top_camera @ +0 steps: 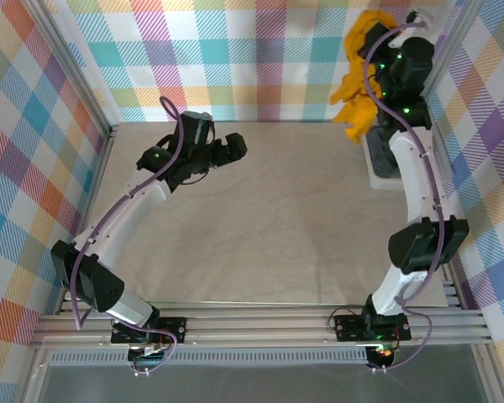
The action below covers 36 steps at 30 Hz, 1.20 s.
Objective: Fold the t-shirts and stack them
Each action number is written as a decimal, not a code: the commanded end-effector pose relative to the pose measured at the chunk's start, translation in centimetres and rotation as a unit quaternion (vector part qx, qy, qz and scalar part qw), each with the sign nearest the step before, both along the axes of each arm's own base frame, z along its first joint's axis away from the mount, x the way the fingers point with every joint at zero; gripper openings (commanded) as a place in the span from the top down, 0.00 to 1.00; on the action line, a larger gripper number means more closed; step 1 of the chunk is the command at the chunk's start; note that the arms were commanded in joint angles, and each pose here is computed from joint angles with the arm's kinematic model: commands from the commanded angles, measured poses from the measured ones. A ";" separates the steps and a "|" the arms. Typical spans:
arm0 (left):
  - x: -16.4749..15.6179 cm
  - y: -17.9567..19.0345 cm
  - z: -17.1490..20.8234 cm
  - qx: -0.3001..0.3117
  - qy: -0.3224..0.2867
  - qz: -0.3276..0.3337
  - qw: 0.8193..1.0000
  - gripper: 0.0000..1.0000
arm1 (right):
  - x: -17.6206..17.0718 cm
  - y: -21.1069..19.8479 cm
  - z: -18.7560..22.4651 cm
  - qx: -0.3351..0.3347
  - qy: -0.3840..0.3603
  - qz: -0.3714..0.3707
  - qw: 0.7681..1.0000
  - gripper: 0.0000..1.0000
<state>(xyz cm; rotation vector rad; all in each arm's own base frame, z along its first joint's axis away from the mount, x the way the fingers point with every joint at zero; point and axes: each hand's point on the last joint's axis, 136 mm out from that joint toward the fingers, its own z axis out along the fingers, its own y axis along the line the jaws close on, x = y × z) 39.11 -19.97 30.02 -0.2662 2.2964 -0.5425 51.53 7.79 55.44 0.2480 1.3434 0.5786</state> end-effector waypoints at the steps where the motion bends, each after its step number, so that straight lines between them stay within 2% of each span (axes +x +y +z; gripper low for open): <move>1: -0.6 5.6 1.2 0.094 -0.006 0.109 0.990 0.00 | -4.8 7.2 2.4 -0.049 -0.037 0.095 0.994 1.00; 4: -1.1 8.2 2.0 0.125 -0.013 0.159 0.979 0.00 | -6.4 13.2 -3.5 -0.073 0.025 0.160 0.984 1.00; 7: -1.8 9.9 2.6 0.138 -0.021 0.187 0.972 0.00 | -10.2 20.7 -12.7 -0.112 0.110 0.254 0.955 0.99; 9: -2.4 10.7 2.8 0.144 -0.024 0.199 0.969 0.00 | -14.3 25.6 -18.9 -0.136 0.162 0.338 0.917 0.72; 10: -2.6 10.9 2.7 0.145 -0.023 0.202 0.968 0.00 | -16.4 27.4 -21.7 -0.144 0.191 0.373 0.896 0.55; 11: -2.8 11.2 2.4 0.146 -0.021 0.203 0.968 0.00 | -18.1 28.3 -24.1 -0.147 0.220 0.392 0.881 0.46; 12: -3.1 11.4 2.2 0.148 -0.016 0.204 0.968 0.00 | -18.8 28.2 -25.8 -0.142 0.245 0.393 0.875 0.42; 15: -3.8 11.8 0.4 0.149 0.014 0.199 0.968 0.00 | -18.6 24.9 -29.3 -0.116 0.300 0.337 0.885 0.32; 18: -4.5 11.8 -2.6 0.142 0.066 0.184 0.970 0.00 | -16.8 20.6 -31.3 -0.099 0.352 0.285 0.886 0.34; 22: -5.9 12.0 -7.5 0.126 0.162 0.174 0.963 0.01 | -15.1 15.2 -35.2 -0.093 0.446 0.216 0.864 0.37; 26: -8.2 11.4 -12.9 0.101 0.267 0.165 0.944 0.06 | -14.4 11.7 -39.2 -0.095 0.510 0.170 0.838 0.39; 30: -10.2 9.5 -17.8 0.065 0.344 0.139 0.926 0.18 | -14.3 11.2 -42.5 -0.099 0.565 0.162 0.803 0.42; 32: -11.1 9.6 -19.9 0.074 0.377 0.145 0.912 0.19 | -14.2 11.7 -43.5 -0.098 0.575 0.172 0.794 0.43; 36: -10.8 10.3 -22.1 0.098 0.385 0.150 0.905 0.19 | -15.2 13.1 -44.1 -0.091 0.594 0.199 0.774 0.42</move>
